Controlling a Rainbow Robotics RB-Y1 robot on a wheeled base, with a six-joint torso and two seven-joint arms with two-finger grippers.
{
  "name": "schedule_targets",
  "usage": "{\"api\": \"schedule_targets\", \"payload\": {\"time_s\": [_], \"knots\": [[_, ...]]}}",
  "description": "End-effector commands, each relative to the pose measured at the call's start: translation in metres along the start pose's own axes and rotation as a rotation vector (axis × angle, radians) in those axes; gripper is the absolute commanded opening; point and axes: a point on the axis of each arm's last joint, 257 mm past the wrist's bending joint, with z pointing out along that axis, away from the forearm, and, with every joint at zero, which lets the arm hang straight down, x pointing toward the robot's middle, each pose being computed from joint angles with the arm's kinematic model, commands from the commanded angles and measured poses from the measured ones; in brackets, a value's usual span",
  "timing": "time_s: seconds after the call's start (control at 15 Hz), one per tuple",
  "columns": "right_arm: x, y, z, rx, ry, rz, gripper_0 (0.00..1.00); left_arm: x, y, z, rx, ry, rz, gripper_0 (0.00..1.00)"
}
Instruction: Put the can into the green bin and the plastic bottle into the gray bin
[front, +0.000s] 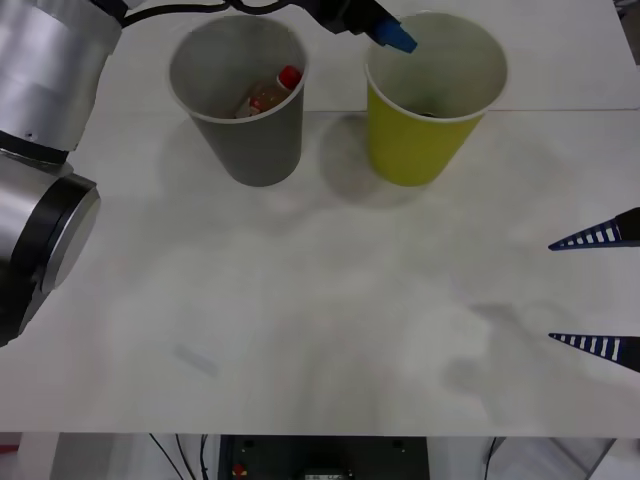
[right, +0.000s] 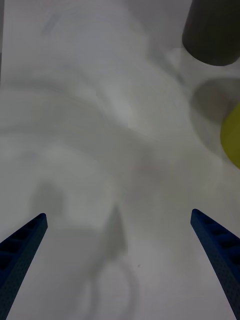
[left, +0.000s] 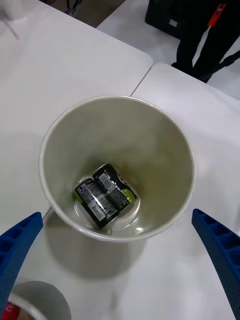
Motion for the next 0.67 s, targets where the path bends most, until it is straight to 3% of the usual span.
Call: {"api": "schedule_targets", "payload": {"time_s": [0.07, 0.27, 0.53, 0.67], "knots": [[0.000, 0.000, 0.000, 0.000, 0.000, 0.000, 1.00, 0.035, 0.001, -0.031, 0.009, -0.019, 0.038, 1.00], [0.000, 0.000, 0.000, 0.000, 0.000, 0.000, 1.00, 0.067, -0.003, -0.060, 0.003, -0.015, 0.090, 1.00], [0.000, 0.000, 0.000, 0.000, 0.000, 0.000, 1.00, 0.107, -0.011, -0.092, -0.004, -0.040, 0.116, 1.00], [0.000, 0.000, 0.000, 0.000, 0.000, 0.000, 1.00, 0.139, -0.017, -0.104, -0.012, -0.037, 0.188, 1.00]]}}
